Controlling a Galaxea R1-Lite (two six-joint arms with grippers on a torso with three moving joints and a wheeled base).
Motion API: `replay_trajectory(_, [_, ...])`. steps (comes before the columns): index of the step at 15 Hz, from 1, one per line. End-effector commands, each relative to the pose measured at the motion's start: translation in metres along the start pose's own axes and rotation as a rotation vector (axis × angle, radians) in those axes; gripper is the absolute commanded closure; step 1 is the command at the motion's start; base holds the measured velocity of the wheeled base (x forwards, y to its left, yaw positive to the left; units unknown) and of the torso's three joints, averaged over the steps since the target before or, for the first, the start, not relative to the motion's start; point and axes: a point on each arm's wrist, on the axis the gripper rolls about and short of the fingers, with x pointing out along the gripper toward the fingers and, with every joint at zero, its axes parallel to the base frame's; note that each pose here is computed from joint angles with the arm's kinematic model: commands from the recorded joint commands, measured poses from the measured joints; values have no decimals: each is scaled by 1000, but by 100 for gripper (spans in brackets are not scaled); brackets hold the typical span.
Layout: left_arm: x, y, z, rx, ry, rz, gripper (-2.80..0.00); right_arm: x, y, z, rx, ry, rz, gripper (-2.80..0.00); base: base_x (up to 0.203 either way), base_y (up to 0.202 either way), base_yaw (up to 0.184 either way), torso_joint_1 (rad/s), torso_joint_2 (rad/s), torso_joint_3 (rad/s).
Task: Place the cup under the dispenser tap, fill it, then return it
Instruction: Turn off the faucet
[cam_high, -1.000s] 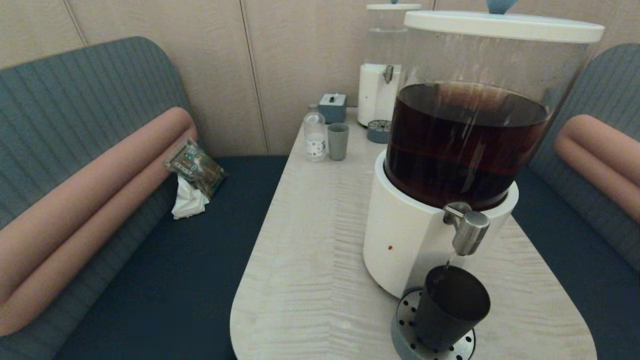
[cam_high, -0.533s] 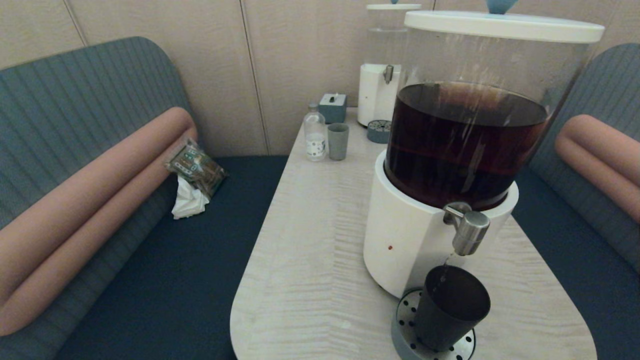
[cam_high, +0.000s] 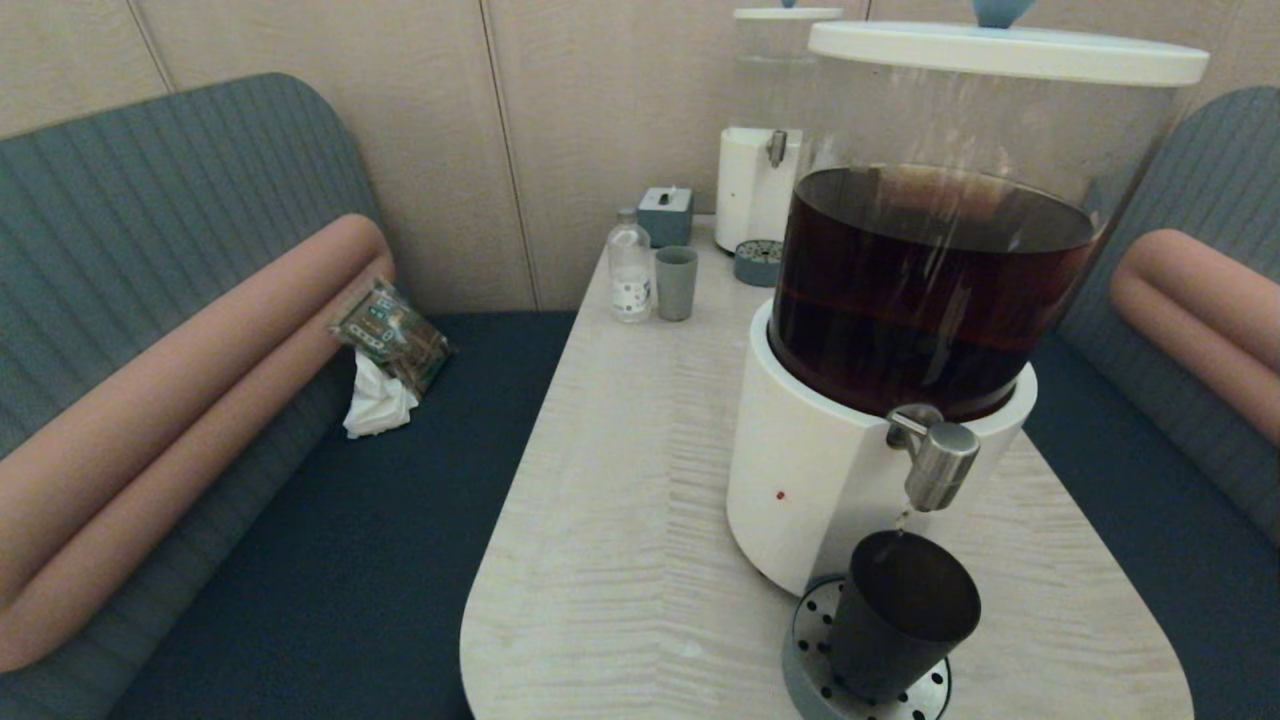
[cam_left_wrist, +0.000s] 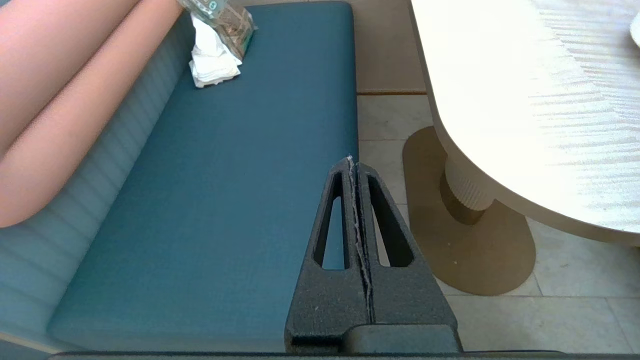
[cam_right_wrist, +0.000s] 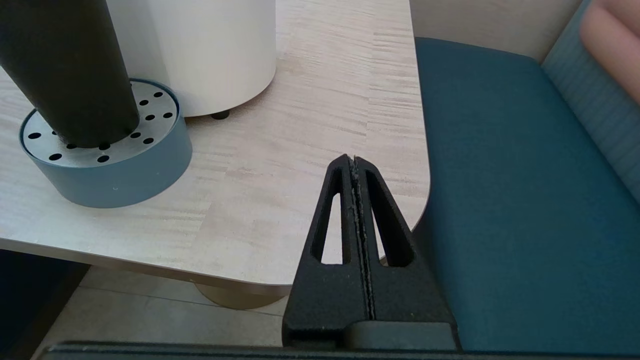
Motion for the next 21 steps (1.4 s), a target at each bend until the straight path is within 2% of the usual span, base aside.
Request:
replay_trajectory(1, [0, 0, 0, -1, 1, 0, 0, 0, 0, -1, -1, 3, 1, 0, 0, 0, 0, 0, 0, 0])
replay_trajectory(3, [0, 0, 0, -5, 1, 4, 0, 0, 0, -1, -1, 3, 1, 0, 0, 0, 0, 0, 0, 0])
replay_trajectory(5, [-5, 0, 14, -5, -44, -11, 0, 0, 0, -1, -1, 3, 1, 0, 0, 0, 0, 0, 0, 0])
replay_trajectory(7, [-17, -1, 54, -2, -111, -73, 0, 0, 0, -1, -1, 3, 1, 0, 0, 0, 0, 0, 0, 0])
replay_trajectory(10, [-7, -2, 125, -9, -34, -217, 0, 0, 0, -1, -1, 3, 1, 0, 0, 0, 0, 0, 0, 0])
replay_trajectory(12, [16, -3, 166, -18, 36, -322, 0, 0, 0, -1, -1, 3, 1, 0, 0, 0, 0, 0, 0, 0])
replay_trajectory(15, [65, -4, 211, -38, 119, -455, 0, 0, 0, -1, -1, 3, 1, 0, 0, 0, 0, 0, 0, 0])
replay_trajectory(19, [147, -12, 270, -32, 92, -567, 0, 0, 0, -1, -1, 3, 1, 0, 0, 0, 0, 0, 0, 0])
replay_trajectory(21, [186, -37, 284, -15, 94, -717, 0, 0, 0, -1, -1, 3, 1, 0, 0, 0, 0, 0, 0, 0])
